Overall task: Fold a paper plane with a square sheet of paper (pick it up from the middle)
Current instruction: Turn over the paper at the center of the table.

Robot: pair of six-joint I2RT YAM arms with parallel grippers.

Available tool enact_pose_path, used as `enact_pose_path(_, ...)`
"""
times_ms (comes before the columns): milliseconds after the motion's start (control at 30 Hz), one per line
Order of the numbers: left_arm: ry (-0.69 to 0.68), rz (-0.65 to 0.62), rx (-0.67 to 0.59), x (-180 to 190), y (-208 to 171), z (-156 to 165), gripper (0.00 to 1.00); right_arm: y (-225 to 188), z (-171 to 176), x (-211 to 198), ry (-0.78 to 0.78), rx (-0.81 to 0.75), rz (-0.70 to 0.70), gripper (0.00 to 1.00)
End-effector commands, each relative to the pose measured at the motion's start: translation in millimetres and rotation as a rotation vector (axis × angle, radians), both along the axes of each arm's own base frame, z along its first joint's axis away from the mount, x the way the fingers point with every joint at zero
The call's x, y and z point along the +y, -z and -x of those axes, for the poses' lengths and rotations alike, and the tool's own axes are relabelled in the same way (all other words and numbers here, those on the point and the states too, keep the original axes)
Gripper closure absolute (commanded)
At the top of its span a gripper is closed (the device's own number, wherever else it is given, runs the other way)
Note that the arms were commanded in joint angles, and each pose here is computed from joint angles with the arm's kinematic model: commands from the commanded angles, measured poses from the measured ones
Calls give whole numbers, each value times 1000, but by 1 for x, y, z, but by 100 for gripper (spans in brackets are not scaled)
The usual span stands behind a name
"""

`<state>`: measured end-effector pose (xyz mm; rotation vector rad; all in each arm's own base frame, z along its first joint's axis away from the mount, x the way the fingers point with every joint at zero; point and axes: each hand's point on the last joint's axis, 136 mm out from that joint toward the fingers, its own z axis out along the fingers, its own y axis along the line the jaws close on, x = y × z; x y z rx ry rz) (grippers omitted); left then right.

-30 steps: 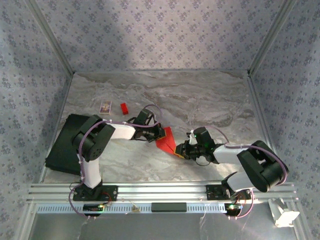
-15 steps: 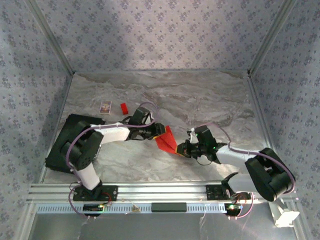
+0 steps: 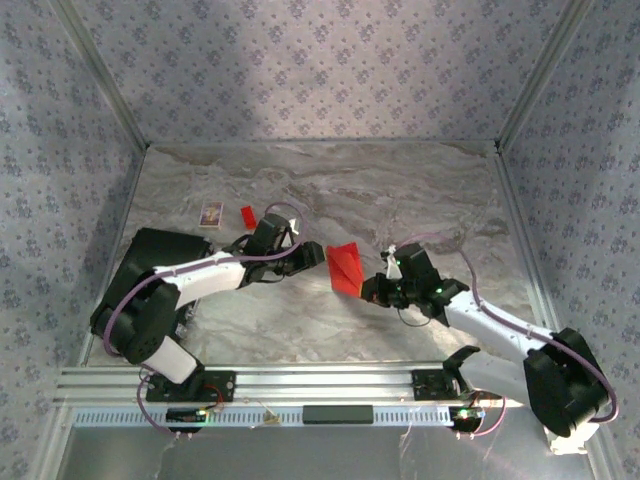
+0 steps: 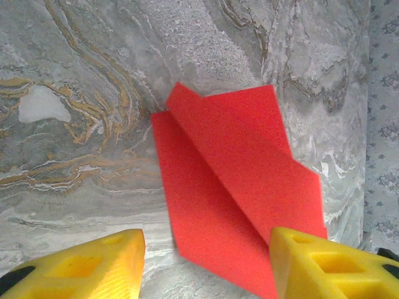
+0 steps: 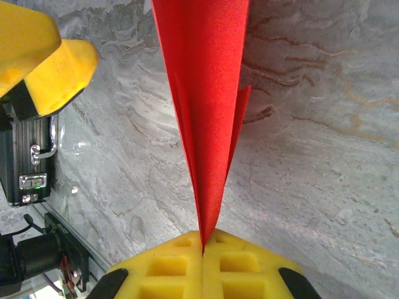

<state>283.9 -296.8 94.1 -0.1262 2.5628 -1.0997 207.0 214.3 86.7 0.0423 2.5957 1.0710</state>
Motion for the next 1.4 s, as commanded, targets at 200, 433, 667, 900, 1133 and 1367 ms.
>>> enact_pose_path(200, -30, -11, -72, 15, -23, -1, 45, -23, -4, -25, 11, -131, 201, 95)
enact_pose_path(433, -56, -24, -84, 24, -25, 0, 43, -49, -14, -38, 32, -262, 353, 95)
enact_pose_path(667, -90, -36, -100, 35, -29, -3, 42, -59, -16, -52, 19, -360, 613, 95)
enact_pose_path(900, -106, -46, -97, 41, -29, -4, 42, -71, -21, -73, 86, -430, 890, 97)
enact_pose_path(1133, -155, -69, -97, 60, -30, -6, 42, -78, -25, -77, 73, -501, 1076, 97)
enact_pose_path(1367, -218, -98, -109, 83, -35, -7, 42, -60, -27, -70, 15, -478, 1218, 97)
